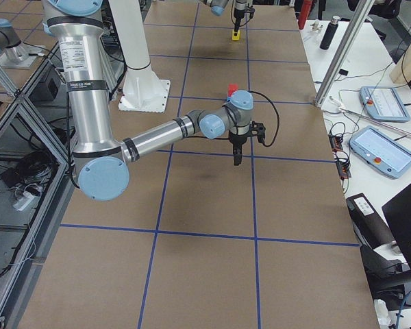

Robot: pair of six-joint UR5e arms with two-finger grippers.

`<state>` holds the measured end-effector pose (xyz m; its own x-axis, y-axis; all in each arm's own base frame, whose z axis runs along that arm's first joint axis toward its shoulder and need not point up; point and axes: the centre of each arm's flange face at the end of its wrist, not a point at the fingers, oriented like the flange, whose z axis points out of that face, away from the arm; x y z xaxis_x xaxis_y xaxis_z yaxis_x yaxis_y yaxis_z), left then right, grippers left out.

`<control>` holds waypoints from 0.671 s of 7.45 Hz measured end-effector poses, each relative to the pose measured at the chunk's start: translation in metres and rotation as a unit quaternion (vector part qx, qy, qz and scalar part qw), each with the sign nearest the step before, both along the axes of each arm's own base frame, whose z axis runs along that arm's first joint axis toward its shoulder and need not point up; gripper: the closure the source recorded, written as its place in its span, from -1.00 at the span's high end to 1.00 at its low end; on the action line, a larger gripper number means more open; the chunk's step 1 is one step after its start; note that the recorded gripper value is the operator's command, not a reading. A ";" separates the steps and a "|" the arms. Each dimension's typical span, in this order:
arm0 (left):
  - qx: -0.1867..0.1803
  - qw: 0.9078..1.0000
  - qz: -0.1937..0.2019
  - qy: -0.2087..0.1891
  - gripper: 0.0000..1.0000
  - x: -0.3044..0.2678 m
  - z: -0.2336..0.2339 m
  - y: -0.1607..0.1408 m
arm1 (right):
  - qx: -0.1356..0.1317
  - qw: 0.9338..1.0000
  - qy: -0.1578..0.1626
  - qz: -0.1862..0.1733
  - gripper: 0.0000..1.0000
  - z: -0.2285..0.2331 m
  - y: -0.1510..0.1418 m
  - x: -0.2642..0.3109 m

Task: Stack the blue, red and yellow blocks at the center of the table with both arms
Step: 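Lower the left gripper onto the yellow cube and close on it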

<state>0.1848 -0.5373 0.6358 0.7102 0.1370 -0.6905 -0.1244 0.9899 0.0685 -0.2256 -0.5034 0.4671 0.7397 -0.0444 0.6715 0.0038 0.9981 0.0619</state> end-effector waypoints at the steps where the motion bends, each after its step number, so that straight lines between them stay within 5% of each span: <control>1: -0.007 1.000 -0.002 -0.002 0.98 0.000 0.006 0.000 | 0.000 1.000 0.000 0.000 1.00 0.000 0.000 0.000; 2: -0.013 1.000 -0.005 -0.004 0.69 0.000 0.010 0.000 | 0.000 1.000 0.000 0.000 1.00 0.000 0.000 0.000; 4: -0.022 1.000 -0.011 -0.005 -0.99 0.002 0.011 -0.002 | 0.001 1.000 -0.001 0.000 1.00 -0.001 0.000 0.000; 5: -0.027 0.999 -0.018 -0.004 -1.00 0.003 0.009 -0.004 | 0.002 1.000 -0.002 0.000 1.00 -0.003 0.001 0.001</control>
